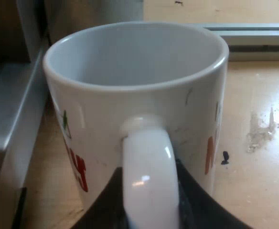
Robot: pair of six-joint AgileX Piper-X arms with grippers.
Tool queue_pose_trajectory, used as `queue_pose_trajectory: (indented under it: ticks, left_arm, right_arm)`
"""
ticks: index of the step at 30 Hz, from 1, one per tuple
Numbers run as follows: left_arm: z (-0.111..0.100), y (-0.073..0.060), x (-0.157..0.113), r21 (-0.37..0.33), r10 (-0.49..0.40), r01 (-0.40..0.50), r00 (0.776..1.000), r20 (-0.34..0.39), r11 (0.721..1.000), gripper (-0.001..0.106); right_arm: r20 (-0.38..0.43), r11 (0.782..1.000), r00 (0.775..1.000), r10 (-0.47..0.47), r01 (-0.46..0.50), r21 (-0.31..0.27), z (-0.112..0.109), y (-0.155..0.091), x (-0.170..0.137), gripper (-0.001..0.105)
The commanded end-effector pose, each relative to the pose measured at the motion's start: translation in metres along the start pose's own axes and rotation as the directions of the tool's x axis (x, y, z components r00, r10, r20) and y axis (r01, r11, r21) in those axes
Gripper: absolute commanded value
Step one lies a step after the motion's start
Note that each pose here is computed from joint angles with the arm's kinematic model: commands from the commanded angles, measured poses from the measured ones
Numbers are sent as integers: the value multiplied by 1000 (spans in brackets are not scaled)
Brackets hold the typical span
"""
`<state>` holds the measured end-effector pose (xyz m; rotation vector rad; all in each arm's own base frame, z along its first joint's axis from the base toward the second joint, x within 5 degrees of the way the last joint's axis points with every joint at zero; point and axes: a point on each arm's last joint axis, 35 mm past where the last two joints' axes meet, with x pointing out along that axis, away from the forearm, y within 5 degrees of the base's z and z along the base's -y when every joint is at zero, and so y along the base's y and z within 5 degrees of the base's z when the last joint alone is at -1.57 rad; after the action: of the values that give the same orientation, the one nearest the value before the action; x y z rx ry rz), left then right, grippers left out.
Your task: Remove mug from coffee machine
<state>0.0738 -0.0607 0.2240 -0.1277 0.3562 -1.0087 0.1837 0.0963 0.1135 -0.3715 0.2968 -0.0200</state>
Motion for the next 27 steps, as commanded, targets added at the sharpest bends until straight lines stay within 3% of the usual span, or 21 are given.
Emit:
queue_pose_trajectory:
  ticks: [1,9,12,16,18,27]
  left_arm:
    - [3,0,0,19,2,-3,1000,20,1000,83]
    - [5,-1,0,29,-9,8,999,35,1000,83]
    - [5,-1,0,29,-9,8,999,35,1000,83]
    - [5,-1,0,29,-9,8,999,35,1000,83]
    - [5,-1,0,29,-9,8,999,35,1000,83]
    - [5,-1,0,29,-9,8,999,35,1000,83]
  right_arm:
    - [52,998,998,-47,44,43,13,-4,10,0]
    - [58,997,998,0,-4,72,15,-14,23,3]
    - [56,997,998,37,-41,70,14,-12,23,16]
    - [59,996,997,49,-53,70,14,-12,23,43]
    - [61,996,997,49,-53,71,15,-12,23,49]
    - [-1,997,998,63,-63,41,14,-14,18,50]
